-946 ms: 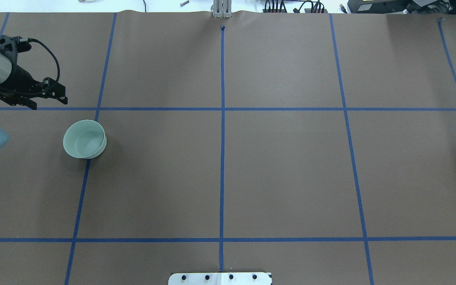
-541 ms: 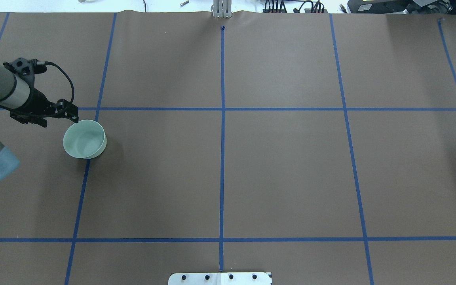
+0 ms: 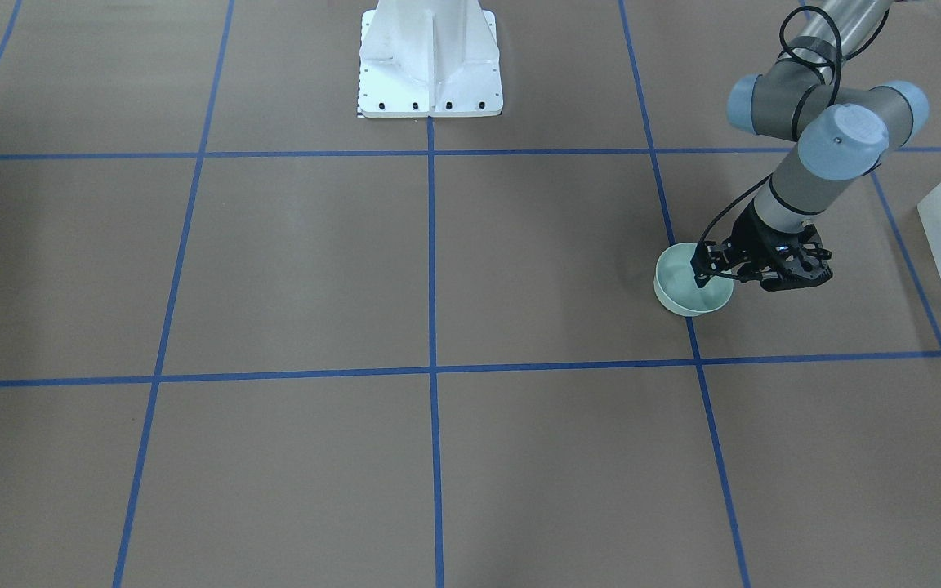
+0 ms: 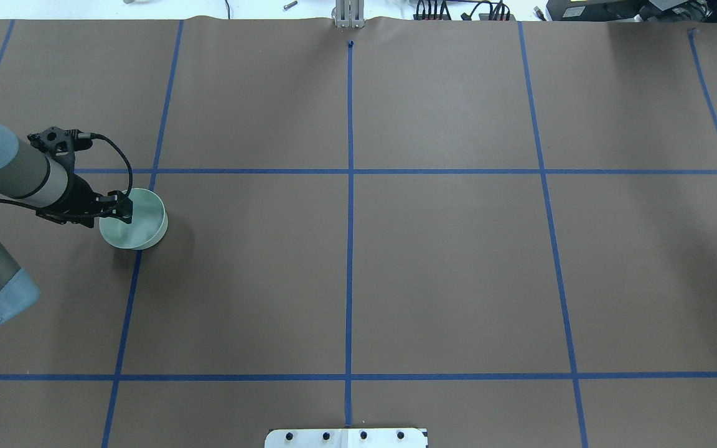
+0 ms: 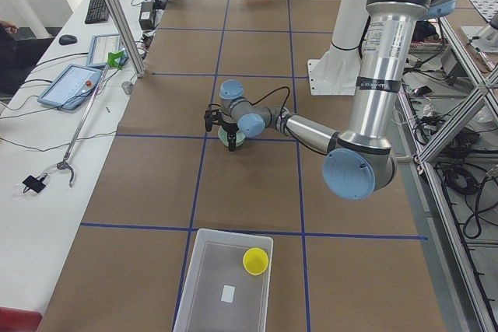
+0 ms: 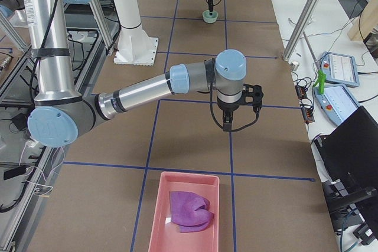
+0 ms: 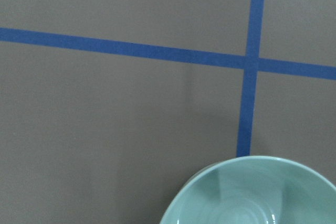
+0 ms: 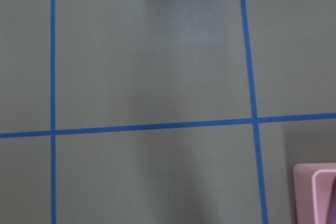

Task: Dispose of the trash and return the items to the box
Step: 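Lift the green bowl with the left gripper toward the clear bin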

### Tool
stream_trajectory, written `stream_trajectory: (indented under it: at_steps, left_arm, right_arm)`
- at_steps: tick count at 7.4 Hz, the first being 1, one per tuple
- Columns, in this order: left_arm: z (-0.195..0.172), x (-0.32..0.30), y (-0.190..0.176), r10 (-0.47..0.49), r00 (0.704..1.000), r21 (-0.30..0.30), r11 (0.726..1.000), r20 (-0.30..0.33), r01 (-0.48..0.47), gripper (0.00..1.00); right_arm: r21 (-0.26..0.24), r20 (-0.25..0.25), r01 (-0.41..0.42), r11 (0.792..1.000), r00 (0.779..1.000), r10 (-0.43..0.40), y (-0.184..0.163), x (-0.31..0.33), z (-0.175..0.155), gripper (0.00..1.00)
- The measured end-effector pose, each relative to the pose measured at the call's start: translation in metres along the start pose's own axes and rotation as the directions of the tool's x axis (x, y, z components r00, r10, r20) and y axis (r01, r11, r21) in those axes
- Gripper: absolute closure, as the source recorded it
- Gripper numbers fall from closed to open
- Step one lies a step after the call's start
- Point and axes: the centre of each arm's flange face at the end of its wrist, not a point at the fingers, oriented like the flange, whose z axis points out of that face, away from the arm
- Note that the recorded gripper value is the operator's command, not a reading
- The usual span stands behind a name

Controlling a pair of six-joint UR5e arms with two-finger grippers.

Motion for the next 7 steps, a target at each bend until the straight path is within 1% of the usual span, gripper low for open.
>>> stream_trajectory:
  at_steps: [2,3,4,5,6,7]
  left_arm:
    - [-0.002,-0.009,0.007,0.013,1.0,-0.006,1.0,-0.022,-0.013,1.0]
    - [-0.01,-0.005,0.01,0.017,0.999,-0.027,0.999,-0.052,-0.018,1.0]
    - [-0.027,-0.003,0.009,0.009,0.995,-0.052,0.999,-0.096,-0.014,1.0]
    - [-0.054,-0.009,0.0,-0.016,0.989,-0.07,0.998,-0.144,0.006,1.0]
    - [-0.086,-0.026,-0.016,-0.053,0.98,-0.077,0.996,-0.189,0.039,1.0]
    - [-0.115,-0.05,-0.03,-0.091,0.972,-0.064,0.995,-0.217,0.079,1.0]
  right_arm:
    - [-0.005,0.012,0.026,1.0,1.0,-0.026,0.005,-0.036,0.004,0.0]
    - [-0.01,0.015,0.038,0.999,0.999,-0.038,0.007,-0.049,0.007,0.0]
    - [-0.017,0.019,0.046,0.999,0.999,-0.046,0.008,-0.062,0.011,0.0]
    - [-0.023,0.025,0.063,0.998,0.998,-0.063,0.011,-0.077,0.014,0.0]
    - [-0.03,0.034,0.088,0.996,0.996,-0.087,0.014,-0.102,0.018,0.0]
    - [-0.039,0.042,0.096,0.995,0.995,-0.094,0.014,-0.135,0.026,0.0]
